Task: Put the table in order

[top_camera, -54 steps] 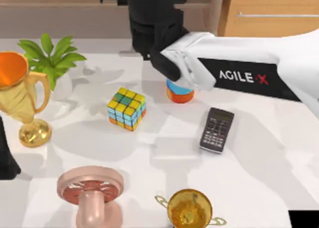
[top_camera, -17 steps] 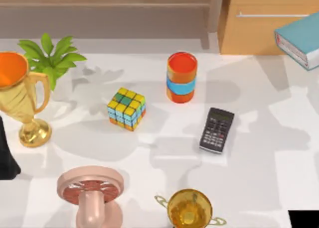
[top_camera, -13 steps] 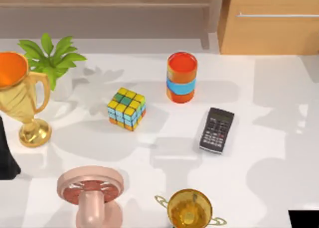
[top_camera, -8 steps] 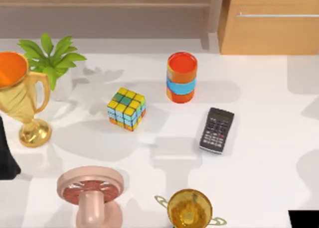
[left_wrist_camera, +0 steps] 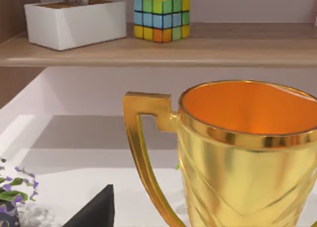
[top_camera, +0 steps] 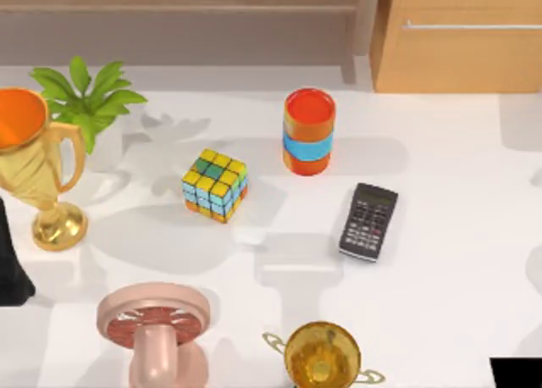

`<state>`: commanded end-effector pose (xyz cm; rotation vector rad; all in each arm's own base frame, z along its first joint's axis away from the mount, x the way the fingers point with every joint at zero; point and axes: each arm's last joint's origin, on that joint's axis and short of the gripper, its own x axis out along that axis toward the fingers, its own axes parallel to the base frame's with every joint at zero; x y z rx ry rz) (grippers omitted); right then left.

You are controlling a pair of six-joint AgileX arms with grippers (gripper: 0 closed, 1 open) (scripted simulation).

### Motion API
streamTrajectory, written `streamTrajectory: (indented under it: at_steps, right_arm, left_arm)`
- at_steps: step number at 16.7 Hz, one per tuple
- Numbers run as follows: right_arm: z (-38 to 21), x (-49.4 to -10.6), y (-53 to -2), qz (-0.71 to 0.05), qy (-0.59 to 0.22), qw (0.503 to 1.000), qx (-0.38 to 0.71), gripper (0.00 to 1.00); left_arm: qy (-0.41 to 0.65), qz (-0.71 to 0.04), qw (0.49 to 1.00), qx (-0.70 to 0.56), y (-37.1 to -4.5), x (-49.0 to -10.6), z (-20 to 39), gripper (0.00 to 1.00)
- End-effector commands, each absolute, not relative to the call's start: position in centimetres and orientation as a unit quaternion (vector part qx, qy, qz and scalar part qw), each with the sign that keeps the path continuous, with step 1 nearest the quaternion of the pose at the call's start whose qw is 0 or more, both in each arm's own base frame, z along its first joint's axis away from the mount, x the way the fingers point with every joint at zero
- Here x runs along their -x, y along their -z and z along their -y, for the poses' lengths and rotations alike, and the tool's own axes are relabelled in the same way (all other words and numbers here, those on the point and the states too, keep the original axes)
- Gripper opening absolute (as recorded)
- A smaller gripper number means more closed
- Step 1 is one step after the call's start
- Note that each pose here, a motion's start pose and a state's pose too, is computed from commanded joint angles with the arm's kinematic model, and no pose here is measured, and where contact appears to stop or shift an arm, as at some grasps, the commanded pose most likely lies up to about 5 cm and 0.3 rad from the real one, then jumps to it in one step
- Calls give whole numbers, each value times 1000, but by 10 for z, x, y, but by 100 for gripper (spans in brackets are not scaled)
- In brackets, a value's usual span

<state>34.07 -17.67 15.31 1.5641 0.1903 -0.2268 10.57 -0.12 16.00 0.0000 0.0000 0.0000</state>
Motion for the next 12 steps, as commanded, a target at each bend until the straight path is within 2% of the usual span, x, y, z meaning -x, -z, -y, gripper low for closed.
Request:
streamTrajectory:
  at_steps: [12]
  right_arm:
    - [177, -370, -148, -85, 102, 700, -702, 0]
  left_arm:
    - [0, 0, 1000, 0, -160, -106, 1, 100]
